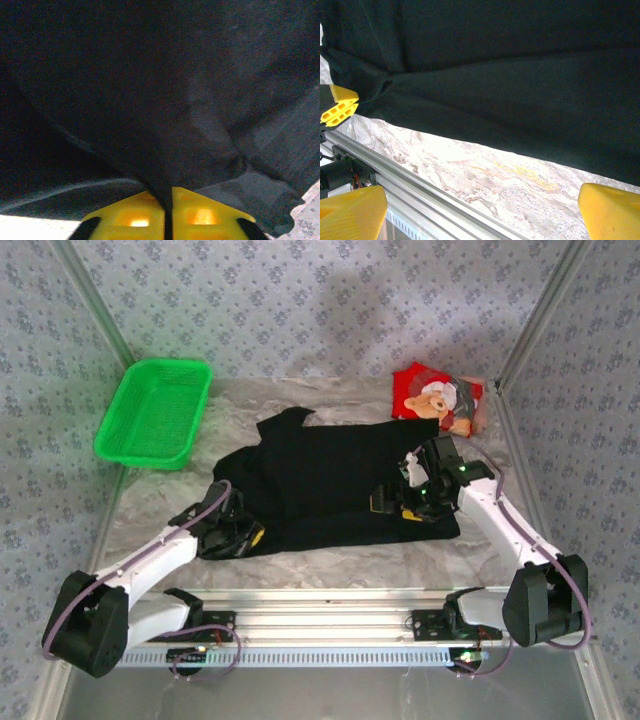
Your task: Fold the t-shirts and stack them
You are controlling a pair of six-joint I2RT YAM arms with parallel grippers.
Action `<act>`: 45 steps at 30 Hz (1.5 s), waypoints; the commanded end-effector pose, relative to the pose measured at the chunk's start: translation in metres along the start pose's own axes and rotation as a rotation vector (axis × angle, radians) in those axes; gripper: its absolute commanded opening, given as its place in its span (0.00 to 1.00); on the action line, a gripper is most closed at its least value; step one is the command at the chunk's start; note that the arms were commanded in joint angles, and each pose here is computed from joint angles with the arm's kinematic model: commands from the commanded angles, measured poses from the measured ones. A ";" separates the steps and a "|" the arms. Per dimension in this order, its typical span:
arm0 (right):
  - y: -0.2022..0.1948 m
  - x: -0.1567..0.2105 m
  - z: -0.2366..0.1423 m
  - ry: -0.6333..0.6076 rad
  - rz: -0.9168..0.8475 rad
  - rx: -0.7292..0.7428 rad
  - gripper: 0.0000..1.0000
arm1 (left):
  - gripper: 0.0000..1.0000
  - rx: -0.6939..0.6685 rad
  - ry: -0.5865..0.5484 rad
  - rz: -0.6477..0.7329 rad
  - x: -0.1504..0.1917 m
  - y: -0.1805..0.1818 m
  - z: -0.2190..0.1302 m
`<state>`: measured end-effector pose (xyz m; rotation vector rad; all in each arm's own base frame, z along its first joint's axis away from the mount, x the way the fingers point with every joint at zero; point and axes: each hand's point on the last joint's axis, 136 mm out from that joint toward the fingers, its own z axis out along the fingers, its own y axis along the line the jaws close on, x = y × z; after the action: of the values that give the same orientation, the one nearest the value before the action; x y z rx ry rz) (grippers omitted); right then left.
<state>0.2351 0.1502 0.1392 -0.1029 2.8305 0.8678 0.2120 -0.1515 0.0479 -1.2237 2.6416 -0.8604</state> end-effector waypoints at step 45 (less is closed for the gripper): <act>-0.124 -0.086 0.062 -0.111 0.533 0.316 0.96 | 0.57 -0.319 -0.236 0.169 -0.099 -0.004 0.004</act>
<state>0.3401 0.1012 0.0444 0.5477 2.9033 0.6125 0.2764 -0.0929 0.0270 -1.0176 2.7857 -0.2846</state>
